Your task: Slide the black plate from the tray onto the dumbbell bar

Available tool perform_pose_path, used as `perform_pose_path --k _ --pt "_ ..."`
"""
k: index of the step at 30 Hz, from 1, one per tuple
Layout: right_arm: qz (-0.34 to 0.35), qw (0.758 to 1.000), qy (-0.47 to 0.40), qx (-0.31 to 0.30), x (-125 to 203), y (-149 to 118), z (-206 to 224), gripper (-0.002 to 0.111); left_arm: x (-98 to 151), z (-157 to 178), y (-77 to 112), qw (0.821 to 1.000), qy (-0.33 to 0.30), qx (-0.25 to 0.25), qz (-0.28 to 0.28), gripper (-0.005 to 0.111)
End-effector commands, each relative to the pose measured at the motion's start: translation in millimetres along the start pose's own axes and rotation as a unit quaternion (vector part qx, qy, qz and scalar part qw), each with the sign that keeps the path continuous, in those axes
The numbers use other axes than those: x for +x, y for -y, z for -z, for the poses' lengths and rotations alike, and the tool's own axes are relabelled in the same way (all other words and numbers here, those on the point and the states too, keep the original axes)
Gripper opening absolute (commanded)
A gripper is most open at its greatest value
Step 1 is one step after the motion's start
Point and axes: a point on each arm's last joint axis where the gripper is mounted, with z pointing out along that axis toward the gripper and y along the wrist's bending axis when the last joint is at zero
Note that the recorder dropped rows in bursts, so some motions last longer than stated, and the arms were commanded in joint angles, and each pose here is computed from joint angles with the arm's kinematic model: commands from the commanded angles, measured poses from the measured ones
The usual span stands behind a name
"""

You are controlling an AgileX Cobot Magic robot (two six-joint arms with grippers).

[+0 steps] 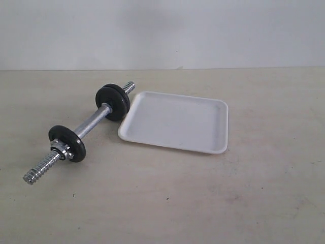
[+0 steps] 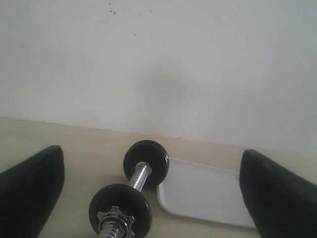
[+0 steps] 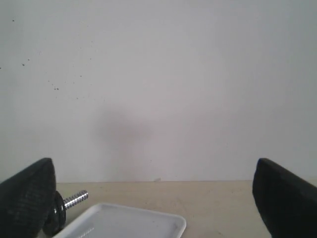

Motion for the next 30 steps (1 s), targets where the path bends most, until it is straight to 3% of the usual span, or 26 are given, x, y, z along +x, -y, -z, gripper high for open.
perform_pose_path --k 1,5,9,17,27,30 --pt "0.009 1.0 -0.024 -0.008 6 -1 1 0.105 3 0 1.1 1.0 -0.011 0.008 -0.014 0.088" --pt "0.014 0.996 -0.086 -0.025 17 -4 2 0.105 5 0 2.2 0.999 -0.02 0.014 -0.046 0.088" --pt "0.015 0.991 -0.127 -0.036 24 -6 4 0.105 8 0 4.4 0.998 -0.035 0.027 -0.045 0.088" --pt "-0.054 0.99 -0.123 -0.031 23 -7 3 0.105 10 1 6.0 0.997 -0.046 0.036 -0.045 0.088" --pt "-0.057 0.992 -0.113 -0.028 21 -6 3 0.105 9 1 5.8 0.997 -0.045 0.035 -0.043 0.088" --pt "-0.057 0.992 -0.112 -0.028 21 -6 3 0.105 9 1 6.6 0.998 -0.044 0.039 -0.021 0.088"
